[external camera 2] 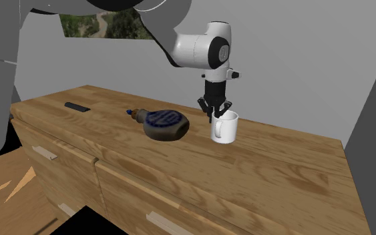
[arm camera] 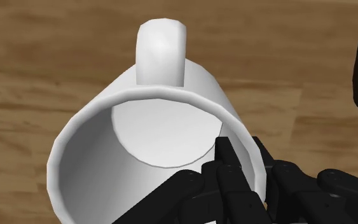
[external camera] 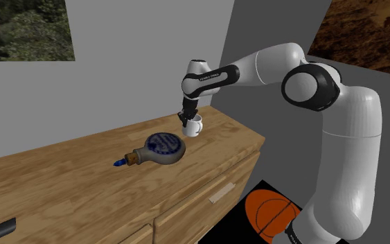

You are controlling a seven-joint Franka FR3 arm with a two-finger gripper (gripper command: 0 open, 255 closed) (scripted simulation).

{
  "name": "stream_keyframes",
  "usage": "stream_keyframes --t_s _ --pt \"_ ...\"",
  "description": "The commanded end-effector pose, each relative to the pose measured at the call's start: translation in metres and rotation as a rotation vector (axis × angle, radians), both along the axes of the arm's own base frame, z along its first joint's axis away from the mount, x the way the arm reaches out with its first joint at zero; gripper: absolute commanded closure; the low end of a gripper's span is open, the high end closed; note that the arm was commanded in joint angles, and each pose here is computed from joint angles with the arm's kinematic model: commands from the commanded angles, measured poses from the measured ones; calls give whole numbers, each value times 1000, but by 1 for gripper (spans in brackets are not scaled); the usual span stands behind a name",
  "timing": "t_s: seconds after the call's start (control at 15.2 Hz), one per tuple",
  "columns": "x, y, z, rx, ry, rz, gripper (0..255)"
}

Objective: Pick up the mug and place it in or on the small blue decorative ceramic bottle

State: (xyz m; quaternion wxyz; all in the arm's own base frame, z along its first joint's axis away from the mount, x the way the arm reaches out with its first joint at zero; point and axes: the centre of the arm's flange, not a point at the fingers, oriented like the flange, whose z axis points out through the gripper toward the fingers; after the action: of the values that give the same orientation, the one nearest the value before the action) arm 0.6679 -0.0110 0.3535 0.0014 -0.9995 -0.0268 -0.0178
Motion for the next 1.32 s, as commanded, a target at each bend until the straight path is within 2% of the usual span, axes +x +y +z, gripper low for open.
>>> stream_keyframes --t_s 0.0,1.25 --pt "1 0 10 0 0 0 255" --pt "1 0 110 0 0 0 255"
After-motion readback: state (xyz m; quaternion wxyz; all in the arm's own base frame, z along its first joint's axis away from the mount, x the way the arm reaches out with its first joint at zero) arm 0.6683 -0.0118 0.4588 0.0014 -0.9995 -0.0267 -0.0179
